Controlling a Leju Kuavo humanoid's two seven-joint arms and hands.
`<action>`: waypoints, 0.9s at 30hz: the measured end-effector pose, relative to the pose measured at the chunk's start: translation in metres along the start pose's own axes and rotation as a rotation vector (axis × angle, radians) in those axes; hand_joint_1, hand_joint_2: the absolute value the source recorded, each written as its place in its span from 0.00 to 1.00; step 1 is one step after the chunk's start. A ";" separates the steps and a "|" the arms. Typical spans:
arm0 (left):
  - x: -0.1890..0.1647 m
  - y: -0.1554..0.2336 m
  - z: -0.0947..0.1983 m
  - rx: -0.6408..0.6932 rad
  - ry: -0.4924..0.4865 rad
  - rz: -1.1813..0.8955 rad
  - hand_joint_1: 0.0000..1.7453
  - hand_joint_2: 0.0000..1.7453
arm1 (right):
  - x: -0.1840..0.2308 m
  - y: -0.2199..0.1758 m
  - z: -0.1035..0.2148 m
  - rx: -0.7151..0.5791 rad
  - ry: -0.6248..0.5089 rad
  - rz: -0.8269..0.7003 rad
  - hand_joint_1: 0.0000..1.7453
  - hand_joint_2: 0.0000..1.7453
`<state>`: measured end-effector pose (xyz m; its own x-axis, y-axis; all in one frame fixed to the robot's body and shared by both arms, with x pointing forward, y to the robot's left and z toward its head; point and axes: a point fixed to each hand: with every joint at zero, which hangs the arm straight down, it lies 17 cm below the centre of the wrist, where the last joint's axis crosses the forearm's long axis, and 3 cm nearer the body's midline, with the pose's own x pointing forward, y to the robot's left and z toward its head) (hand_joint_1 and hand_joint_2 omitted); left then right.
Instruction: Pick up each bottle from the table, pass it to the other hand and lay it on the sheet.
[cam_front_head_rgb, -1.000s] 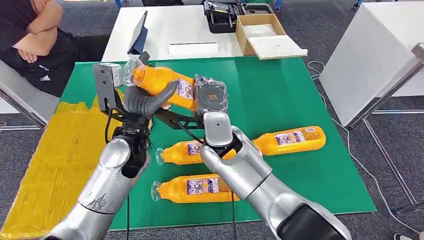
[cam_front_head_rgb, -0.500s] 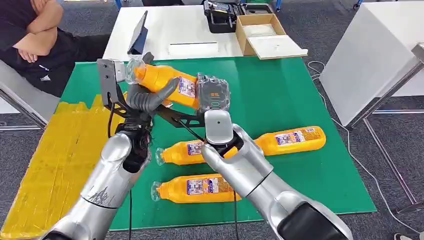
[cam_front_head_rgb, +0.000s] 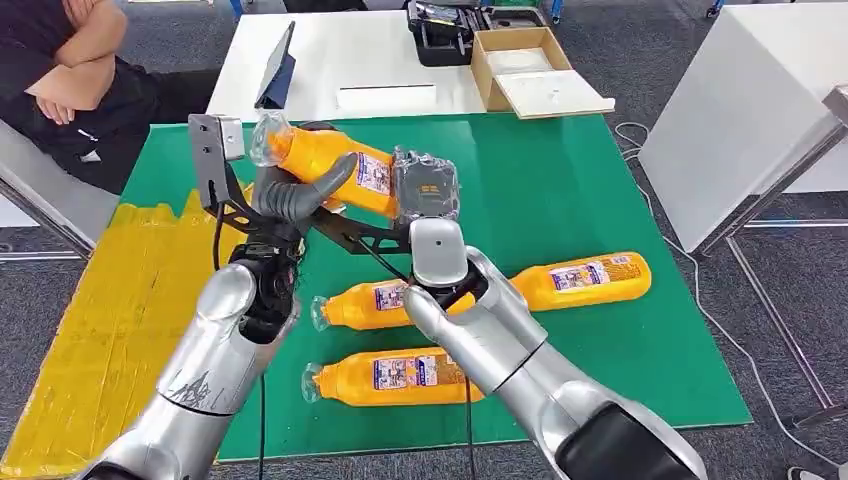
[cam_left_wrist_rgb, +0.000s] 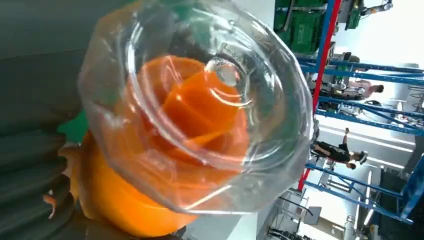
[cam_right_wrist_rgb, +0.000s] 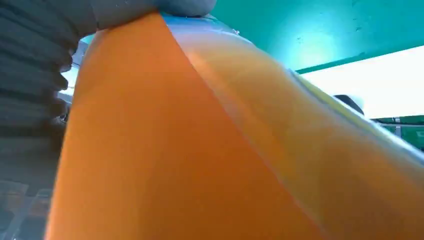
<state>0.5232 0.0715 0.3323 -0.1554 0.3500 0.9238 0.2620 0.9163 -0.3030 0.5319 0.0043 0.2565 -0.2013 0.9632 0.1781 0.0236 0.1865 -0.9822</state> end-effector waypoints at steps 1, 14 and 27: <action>0.000 0.000 0.000 0.000 0.000 0.000 1.00 1.00 | 0.000 0.000 0.000 0.000 0.000 0.000 1.00 1.00; 0.002 -0.002 0.000 -0.005 0.007 0.017 1.00 1.00 | 0.000 0.000 0.000 0.001 0.000 -0.002 0.00 1.00; 0.003 0.003 -0.001 0.002 0.012 0.067 1.00 1.00 | 0.004 0.001 -0.002 0.005 -0.049 0.085 0.00 0.00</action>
<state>0.5245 0.0755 0.3347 -0.1265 0.4084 0.9040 0.2697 0.8912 -0.3649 0.5328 0.0087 0.2565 -0.2467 0.9648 0.0915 0.0373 0.1038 -0.9939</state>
